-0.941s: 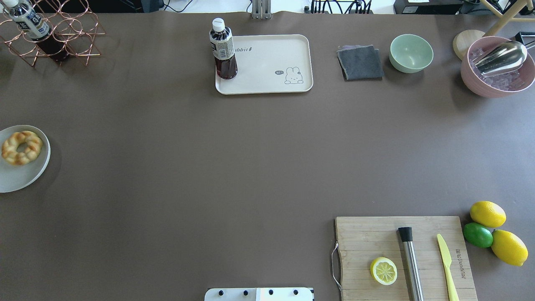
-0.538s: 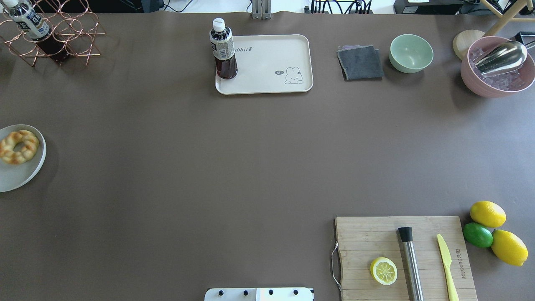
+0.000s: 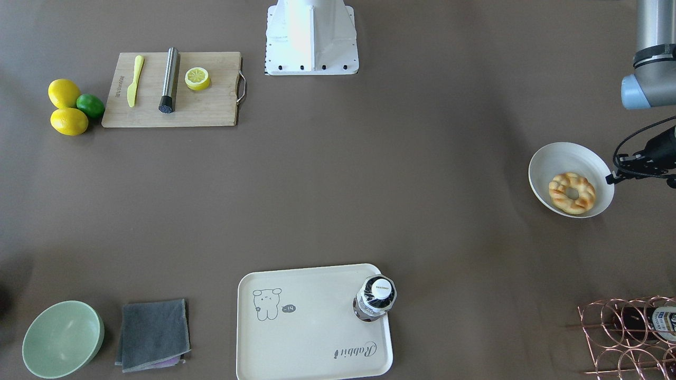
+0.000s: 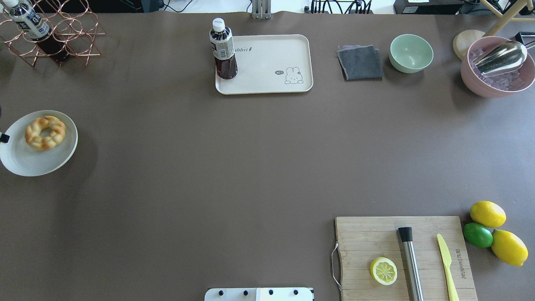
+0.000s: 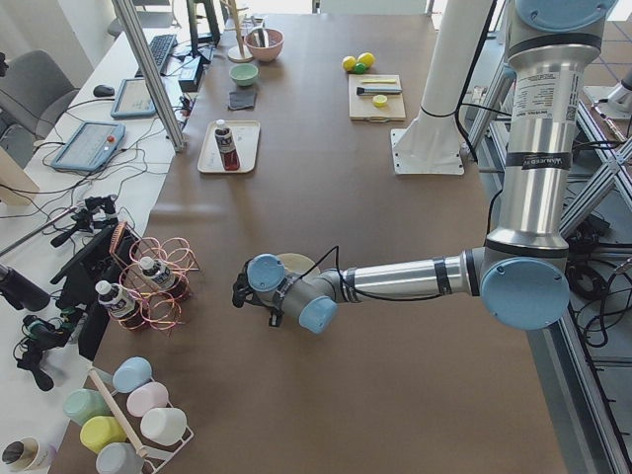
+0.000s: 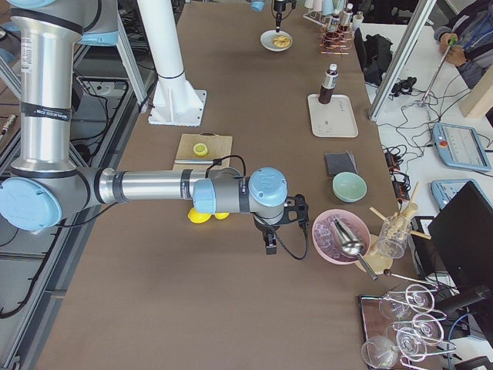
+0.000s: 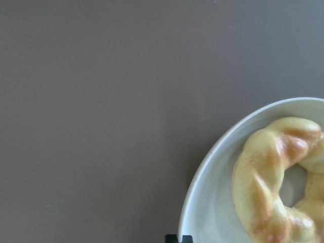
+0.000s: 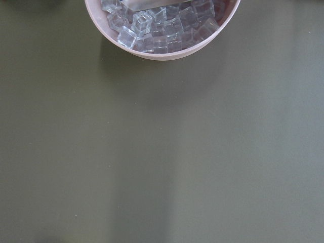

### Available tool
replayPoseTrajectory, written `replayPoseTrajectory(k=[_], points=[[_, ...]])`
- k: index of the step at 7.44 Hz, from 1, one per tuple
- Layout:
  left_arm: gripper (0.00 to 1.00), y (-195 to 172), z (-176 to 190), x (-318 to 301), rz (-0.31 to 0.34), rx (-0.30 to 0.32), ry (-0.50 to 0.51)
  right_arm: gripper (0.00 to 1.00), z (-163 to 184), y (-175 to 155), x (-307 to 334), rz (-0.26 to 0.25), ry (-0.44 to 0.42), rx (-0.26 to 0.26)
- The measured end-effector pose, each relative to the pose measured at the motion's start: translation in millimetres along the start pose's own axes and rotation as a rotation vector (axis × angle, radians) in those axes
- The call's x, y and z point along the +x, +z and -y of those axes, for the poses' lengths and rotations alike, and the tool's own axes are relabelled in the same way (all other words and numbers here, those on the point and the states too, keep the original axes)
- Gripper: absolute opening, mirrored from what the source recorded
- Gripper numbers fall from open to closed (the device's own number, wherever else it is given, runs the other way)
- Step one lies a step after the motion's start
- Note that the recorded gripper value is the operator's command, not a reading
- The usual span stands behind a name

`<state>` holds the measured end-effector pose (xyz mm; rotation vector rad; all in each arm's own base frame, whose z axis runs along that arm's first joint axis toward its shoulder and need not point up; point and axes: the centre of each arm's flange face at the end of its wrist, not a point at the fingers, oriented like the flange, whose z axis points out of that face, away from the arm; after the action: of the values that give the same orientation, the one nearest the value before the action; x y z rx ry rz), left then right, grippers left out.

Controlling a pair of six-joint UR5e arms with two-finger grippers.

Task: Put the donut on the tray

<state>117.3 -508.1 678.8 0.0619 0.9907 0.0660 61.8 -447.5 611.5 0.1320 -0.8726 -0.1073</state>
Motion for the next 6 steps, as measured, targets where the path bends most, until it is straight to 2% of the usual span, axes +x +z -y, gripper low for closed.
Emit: replayPoseTrajectory(k=[3, 4, 6], points=[[0.00, -36.0, 55.1, 101.0, -0.126, 0.034, -0.155, 1.00, 1.5, -1.1, -1.2, 0.001, -0.003, 0.003], [0.00, -34.3, 76.6, 164.4, -0.168, 0.021, -0.197, 1.00, 2.8, -1.7, -1.7, 0.000, -0.005, 0.004], [0.00, -5.4, 85.8, 287.2, -0.194, -0.019, -0.252, 1.00, 4.3, -1.8, -2.0, -0.001, 0.001, 0.004]])
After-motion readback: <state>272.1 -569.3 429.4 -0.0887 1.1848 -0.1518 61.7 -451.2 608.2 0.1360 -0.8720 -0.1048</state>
